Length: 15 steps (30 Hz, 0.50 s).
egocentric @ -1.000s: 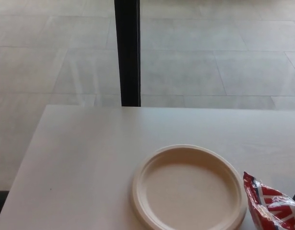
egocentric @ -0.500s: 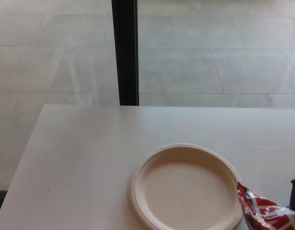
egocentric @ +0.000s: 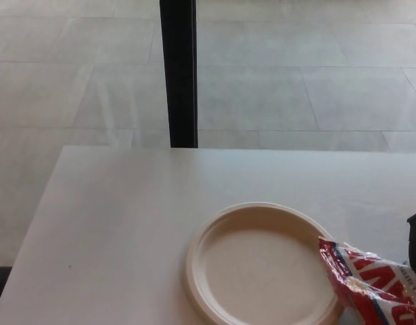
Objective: The robot uses its right hand to pick up a bag of sunflower seeds kept in the middle of the desk and tilts it over a plate kept next to it to pour out a few seeds and then puts the bag of seeds back on the desk
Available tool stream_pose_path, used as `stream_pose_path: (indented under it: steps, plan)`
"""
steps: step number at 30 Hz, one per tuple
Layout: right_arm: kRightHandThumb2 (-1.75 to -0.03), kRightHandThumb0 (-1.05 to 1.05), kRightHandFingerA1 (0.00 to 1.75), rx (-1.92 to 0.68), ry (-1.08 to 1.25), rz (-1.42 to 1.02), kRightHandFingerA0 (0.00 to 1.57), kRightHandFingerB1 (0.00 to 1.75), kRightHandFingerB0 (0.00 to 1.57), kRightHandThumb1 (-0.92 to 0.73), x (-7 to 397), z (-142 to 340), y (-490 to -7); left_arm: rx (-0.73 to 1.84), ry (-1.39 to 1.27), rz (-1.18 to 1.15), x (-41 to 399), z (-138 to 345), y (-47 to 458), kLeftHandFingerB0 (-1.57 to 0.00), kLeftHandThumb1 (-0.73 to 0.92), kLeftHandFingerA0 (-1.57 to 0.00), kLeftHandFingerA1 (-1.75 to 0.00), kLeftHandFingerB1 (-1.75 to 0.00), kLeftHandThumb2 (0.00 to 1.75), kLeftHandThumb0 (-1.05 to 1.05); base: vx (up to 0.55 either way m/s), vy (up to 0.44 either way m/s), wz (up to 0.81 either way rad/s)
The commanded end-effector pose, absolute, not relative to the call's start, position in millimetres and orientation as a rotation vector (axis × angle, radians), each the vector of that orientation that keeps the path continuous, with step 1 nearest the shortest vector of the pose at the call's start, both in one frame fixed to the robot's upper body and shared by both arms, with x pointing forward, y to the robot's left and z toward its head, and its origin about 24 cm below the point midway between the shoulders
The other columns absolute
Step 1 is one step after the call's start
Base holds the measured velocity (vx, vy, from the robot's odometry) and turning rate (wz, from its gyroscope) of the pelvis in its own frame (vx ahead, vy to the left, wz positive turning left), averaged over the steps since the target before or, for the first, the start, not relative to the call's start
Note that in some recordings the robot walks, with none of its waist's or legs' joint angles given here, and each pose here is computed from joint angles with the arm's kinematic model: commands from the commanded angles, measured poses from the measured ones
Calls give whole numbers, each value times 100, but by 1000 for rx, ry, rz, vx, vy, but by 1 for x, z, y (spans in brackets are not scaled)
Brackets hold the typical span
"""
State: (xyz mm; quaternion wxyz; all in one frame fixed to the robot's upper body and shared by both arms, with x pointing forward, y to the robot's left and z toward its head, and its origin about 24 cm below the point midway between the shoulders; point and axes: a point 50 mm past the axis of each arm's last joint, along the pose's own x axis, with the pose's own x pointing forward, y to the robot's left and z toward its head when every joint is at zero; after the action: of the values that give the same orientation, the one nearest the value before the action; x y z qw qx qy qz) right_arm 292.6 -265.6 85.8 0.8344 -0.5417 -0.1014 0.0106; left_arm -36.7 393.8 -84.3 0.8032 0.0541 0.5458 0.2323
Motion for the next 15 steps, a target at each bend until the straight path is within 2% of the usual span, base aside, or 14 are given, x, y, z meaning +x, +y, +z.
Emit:
stream_pose_path:
  steps: [1,5,6,7,11,12,13,15]
  plan:
    - [-86,-19,136,-1222,-229,51,151,136,157,22,299,97,-267,125,1148,518,-37,-79,400,-33,71,-38,-73,-62,79,-64,0,0,0]
    - [-86,-20,136,-1235,-239,64,151,137,157,22,303,100,-261,187,1167,476,-37,-78,401,-37,76,-42,-72,-62,78,-64,0,0,0]
    - [-163,-105,133,-1224,-241,65,157,114,157,27,304,100,-259,156,1163,503,-37,-79,401,-35,74,-41,-72,-60,76,-62,0,0,0]
    - [-168,-77,132,-1220,-247,65,157,114,157,38,304,100,-258,145,1155,512,-37,-79,400,-36,72,-41,-74,-62,76,-63,0,0,0]
    - [-169,-85,133,-1205,-271,71,157,117,157,33,306,101,-250,156,1157,509,-38,-78,400,-36,75,-41,-73,-62,77,-61,0,0,0]
    - [-163,-105,131,-1208,-278,72,157,110,157,23,306,101,-248,149,1155,515,-38,-78,401,-36,74,-42,-75,-62,77,-63,0,0,0]
    - [-170,-94,132,-1214,-293,77,157,117,157,27,307,102,-245,140,1152,522,-38,-78,401,-35,73,-41,-74,-62,77,-62,0,0,0]
    - [-170,-94,136,-1212,-308,76,157,118,157,27,308,103,-243,146,1155,517,-39,-77,402,-35,73,-38,-72,-61,78,-63,0,0,0]
